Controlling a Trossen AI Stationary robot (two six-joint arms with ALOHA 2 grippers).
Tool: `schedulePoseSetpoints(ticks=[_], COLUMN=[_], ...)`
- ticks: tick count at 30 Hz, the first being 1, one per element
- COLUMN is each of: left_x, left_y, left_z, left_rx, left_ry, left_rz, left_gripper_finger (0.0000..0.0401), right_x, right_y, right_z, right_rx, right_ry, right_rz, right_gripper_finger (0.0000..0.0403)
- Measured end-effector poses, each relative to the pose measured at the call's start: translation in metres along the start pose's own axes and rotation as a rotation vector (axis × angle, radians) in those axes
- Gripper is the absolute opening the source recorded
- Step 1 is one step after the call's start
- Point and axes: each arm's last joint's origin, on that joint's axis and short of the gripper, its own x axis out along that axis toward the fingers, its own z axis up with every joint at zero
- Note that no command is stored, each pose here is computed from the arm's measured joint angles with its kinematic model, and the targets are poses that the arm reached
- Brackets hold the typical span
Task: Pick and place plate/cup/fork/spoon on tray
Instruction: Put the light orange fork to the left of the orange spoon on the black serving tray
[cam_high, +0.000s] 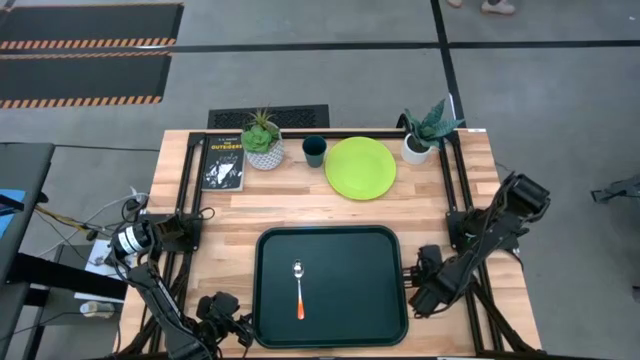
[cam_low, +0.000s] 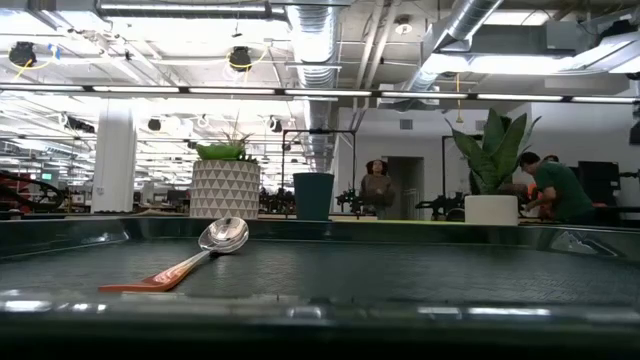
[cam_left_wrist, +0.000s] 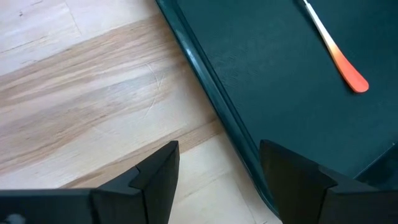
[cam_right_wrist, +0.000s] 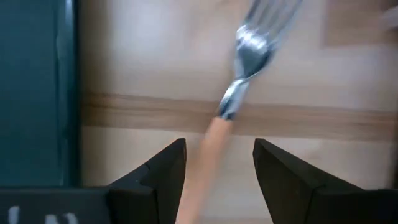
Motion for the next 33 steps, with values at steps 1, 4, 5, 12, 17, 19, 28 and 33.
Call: schedulePoseSetpoints(ticks=[1, 4, 5, 12, 17, 19, 28, 33], left_x=[0.0, 0.0, 0.0, 0.0, 0.0, 0.0, 0.0, 0.0], left_y=[0.0, 0.0, 0.0, 0.0, 0.0, 0.0, 0.001, 0.001], left_z=[0.0, 0.0, 0.0, 0.0, 0.001, 0.001, 0.001, 0.001], left_rx=[0.002, 0.002, 0.002, 0.005, 0.006, 0.007, 0.011, 0.011], left_ry=[-0.002, -0.004, -0.004, -0.005, -0.008, -0.015, -0.021, -0.021], left_rz=[0.002, 0.0, 0.001, 0.002, 0.0, -0.004, -0.002, -0.002], left_gripper_finger=[0.021, 0.021, 0.021, 0.021, 0.021, 0.021, 0.021, 0.021], right_x=[0.004, 0.013, 0.015, 0.009, 0.003, 0.002, -0.009, -0.045], right_y=[0.003, 0.01, 0.011, 0.013, 0.006, 0.006, 0.008, 0.007], right_z=[-0.002, -0.007, -0.008, -0.011, -0.007, -0.007, -0.006, 0.003], right_rx=[-0.002, -0.013, -0.019, -0.019, -0.053, -0.067, -0.113, -0.133], right_ry=[0.002, 0.029, 0.025, 0.043, 0.058, 0.06, 0.047, -0.039], right_rz=[-0.002, -0.015, -0.021, -0.008, -0.056, -0.051, -0.035, -0.087], right_gripper_finger=[0.0211, 0.0209, 0.0206, 0.0108, 0.002, 0.0018, 0.0022, 0.0023])
